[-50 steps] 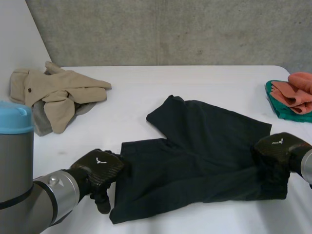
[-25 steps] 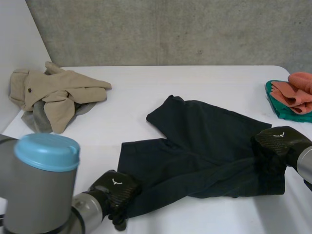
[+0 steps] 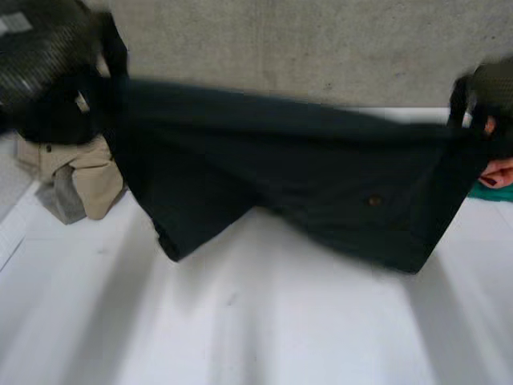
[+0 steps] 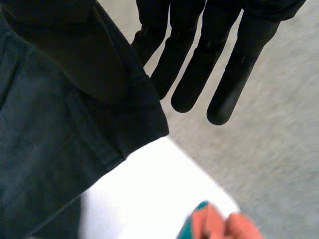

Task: Fold the laundry.

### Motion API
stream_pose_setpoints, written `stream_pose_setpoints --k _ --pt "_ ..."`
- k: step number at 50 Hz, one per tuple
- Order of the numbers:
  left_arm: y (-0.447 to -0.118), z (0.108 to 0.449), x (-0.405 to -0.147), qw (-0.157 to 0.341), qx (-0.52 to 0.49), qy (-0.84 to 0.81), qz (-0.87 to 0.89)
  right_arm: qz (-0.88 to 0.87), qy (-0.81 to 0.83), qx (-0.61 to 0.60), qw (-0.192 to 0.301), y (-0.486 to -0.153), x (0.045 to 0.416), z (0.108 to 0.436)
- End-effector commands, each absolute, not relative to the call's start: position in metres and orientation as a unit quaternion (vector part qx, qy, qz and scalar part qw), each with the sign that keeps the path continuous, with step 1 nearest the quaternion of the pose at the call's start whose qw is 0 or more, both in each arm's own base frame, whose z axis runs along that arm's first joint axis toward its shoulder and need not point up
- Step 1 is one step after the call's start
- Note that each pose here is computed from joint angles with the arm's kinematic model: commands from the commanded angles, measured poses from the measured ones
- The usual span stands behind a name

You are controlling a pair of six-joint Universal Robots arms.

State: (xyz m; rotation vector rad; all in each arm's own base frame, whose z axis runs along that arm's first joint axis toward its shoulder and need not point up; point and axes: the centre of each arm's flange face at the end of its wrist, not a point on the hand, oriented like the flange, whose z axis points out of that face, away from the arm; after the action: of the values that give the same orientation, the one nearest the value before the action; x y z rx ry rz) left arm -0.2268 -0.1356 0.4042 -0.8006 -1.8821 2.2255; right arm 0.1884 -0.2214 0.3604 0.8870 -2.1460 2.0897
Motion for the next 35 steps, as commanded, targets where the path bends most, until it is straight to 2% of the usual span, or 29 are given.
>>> stream_pose_setpoints --k 1,5,9,12,15,19,20,22,24,26,30,35 --pt "-0.162 0.42 -0.236 0.052 -0.265 -0.644 0.716 0.718 -0.655 0.233 -0.005 -0.225 0.187 0.412" --pt "-0.2 0.387 -0.253 0.042 -0.276 -0.678 0.679 0.683 -0.682 0.26 -0.02 -0.241 0.207 0.384" --pt "-0.261 0.347 -0.269 0.025 -0.27 -0.693 0.668 0.652 -0.708 0.271 0.014 -0.275 0.224 0.34" --pt "-0.288 0.338 -0.28 0.023 -0.262 -0.68 0.685 0.664 -0.695 0.274 0.026 -0.295 0.242 0.322" --pt "-0.319 0.355 -0.29 0.026 -0.231 -0.627 0.743 0.727 -0.638 0.251 0.032 -0.322 0.268 0.323" --pt "-0.326 0.415 -0.289 0.044 -0.173 -0.518 0.836 0.841 -0.51 0.175 0.037 -0.347 0.276 0.371" --pt "-0.322 0.441 -0.286 0.057 -0.145 -0.468 0.87 0.86 -0.483 0.16 0.032 -0.346 0.278 0.382" --pt "-0.314 0.469 -0.279 0.076 -0.11 -0.411 0.902 0.901 -0.415 0.124 0.015 -0.342 0.278 0.412" --pt "-0.308 0.484 -0.272 0.088 -0.085 -0.376 0.919 0.931 -0.352 0.096 -0.006 -0.332 0.279 0.439" --pt "-0.304 0.486 -0.268 0.092 -0.08 -0.365 0.923 0.937 -0.336 0.093 -0.012 -0.327 0.279 0.447" --pt "-0.307 0.464 -0.259 0.082 -0.091 -0.4 0.908 0.918 -0.378 0.12 -0.014 -0.33 0.281 0.429" --pt "-0.304 0.398 -0.25 0.081 -0.118 -0.498 0.855 0.862 -0.481 0.161 -0.013 -0.343 0.279 0.364"
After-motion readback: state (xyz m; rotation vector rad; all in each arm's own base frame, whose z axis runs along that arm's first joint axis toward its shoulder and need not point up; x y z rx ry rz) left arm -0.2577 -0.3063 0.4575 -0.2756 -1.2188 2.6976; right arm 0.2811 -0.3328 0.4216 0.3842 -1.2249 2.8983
